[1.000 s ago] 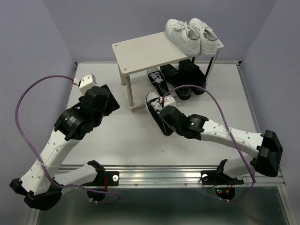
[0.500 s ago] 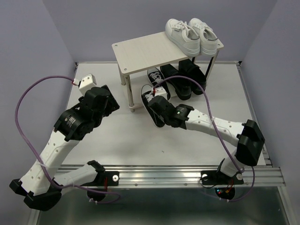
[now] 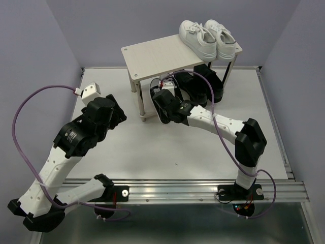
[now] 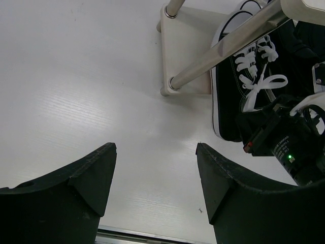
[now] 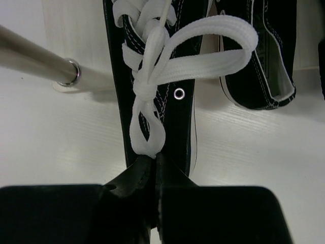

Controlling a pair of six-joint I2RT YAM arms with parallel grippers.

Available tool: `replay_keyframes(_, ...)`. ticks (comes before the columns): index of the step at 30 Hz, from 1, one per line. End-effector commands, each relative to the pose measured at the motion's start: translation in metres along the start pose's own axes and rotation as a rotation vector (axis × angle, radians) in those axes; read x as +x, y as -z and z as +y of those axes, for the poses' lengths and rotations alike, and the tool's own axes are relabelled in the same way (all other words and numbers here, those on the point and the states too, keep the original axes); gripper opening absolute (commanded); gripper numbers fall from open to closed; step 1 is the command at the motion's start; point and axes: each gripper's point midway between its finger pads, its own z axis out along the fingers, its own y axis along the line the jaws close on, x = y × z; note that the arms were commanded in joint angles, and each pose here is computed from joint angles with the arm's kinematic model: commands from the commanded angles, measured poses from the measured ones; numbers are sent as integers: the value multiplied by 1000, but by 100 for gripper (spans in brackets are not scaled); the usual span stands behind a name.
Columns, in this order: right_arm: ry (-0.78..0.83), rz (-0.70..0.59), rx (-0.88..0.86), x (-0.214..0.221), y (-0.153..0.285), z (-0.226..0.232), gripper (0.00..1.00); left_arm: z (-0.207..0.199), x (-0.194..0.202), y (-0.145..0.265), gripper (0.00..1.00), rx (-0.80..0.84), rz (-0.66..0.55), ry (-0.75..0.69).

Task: Place and organize the shoes onto the shoe shelf

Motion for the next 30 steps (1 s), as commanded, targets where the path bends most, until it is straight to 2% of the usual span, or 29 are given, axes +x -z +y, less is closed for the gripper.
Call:
replay_keyframes(1,-113,-206,-42,-77,5,14,1,13,-3,5,76,-30,-24,8)
replay_keyframes(15,-133,-292,-29,-91,-31,25,1,29,2,10,76,-70,-21,26)
replay_keyframes(30,-113,-286,-45,-90,-60,28,1,31,6,11,76,-71,-13,43)
